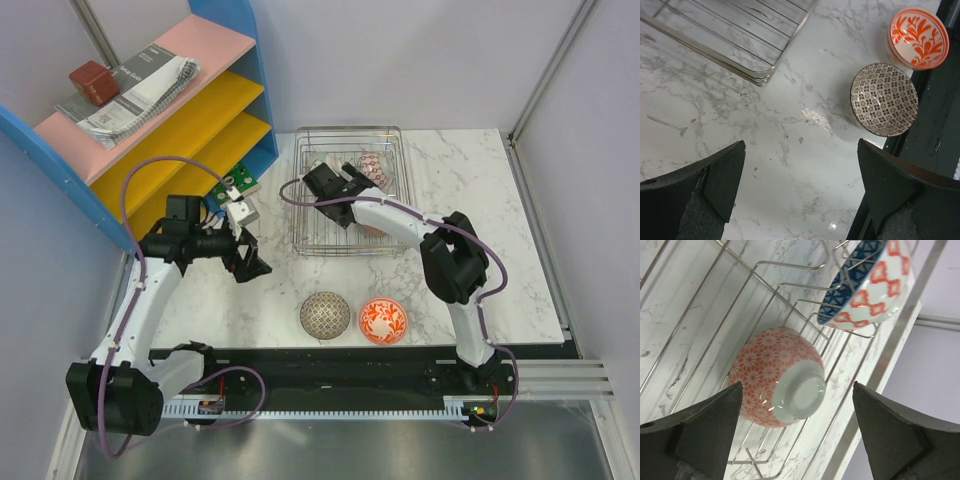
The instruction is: Load the bowls into the dish rack
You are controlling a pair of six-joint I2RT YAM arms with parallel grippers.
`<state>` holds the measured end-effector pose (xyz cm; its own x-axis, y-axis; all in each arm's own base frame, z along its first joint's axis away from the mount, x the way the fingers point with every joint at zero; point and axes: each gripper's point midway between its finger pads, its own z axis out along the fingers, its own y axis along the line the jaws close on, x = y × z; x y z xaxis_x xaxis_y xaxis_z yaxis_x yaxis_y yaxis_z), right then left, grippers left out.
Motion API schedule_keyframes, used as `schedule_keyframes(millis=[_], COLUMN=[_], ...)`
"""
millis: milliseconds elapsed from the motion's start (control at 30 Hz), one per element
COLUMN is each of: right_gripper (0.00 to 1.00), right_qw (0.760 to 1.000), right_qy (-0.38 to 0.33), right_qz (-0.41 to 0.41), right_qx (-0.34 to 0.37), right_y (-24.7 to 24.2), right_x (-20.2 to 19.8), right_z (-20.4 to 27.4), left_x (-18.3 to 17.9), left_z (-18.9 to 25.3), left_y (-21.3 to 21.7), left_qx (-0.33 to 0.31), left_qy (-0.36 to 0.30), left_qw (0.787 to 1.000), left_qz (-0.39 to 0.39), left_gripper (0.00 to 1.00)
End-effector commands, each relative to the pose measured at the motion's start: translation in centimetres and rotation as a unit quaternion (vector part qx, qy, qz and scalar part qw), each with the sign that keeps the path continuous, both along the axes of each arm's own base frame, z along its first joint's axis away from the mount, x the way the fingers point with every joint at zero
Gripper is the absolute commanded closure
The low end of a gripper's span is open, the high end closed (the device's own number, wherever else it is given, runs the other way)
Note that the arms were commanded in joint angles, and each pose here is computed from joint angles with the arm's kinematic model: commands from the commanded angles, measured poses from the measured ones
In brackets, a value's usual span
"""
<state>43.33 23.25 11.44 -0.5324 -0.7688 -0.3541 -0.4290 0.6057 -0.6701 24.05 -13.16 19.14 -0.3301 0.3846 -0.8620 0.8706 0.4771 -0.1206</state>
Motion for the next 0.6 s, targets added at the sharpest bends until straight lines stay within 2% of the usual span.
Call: schedule_keyframes(millis=[0, 167, 567], right_gripper=[0.02, 0.02, 0.02], right_qw=[0.997, 0.998, 0.995], right_qy=[-0.068, -0.057, -0.064], right_qz=[-0.004, -0.011, -0.068], right_qx=[0.023, -0.016, -0.033], right_y=[-0.2, -1.9, -7.2], right_x=[0.6, 0.1, 1.4], right_z=[6.1, 3.9, 4.2], left_x=[-1.5, -2.1, -1.8], left_z=[-0.8, -2.7, -7.2], left_y=[-1.8, -3.2, -6.4], left_qx=[0.044, 0.085, 0.15], left_qy=[-0.017, 0.002, 0.064], left_qw=[0.997, 0.992, 0.978], left_qz=[-0.062, -0.096, -0.133], left_gripper=[0.0, 0.0, 0.0])
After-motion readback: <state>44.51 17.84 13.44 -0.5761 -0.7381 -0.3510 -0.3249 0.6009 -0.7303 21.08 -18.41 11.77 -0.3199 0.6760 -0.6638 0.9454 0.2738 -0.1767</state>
